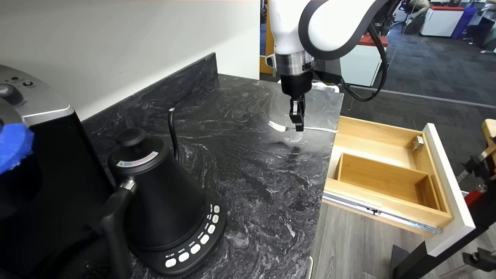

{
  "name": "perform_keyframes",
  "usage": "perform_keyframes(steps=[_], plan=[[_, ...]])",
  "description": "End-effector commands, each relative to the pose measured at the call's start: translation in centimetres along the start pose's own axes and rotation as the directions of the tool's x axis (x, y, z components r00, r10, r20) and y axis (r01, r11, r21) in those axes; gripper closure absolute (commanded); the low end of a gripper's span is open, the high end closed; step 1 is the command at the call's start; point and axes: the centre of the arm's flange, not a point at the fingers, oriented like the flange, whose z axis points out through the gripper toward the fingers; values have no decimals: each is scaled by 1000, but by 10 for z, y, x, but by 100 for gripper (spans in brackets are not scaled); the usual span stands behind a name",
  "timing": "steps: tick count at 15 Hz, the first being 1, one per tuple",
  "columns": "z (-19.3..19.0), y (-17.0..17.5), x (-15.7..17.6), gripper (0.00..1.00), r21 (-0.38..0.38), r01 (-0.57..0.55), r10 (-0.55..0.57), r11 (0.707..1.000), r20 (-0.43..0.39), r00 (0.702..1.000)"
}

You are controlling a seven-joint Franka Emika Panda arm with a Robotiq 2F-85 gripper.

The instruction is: Put the fork into the open drawer.

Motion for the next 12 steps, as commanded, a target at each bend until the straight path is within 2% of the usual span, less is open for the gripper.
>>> perform_keyframes(steps=[1,7,12], plan=[[-20,2,-12,95,-15,-69,69,998,13,998],[-60,20,-31,95,-4,-106,106,994,-56,993],[-82,35,-54,95,-3,-149,149,989,-65,987]])
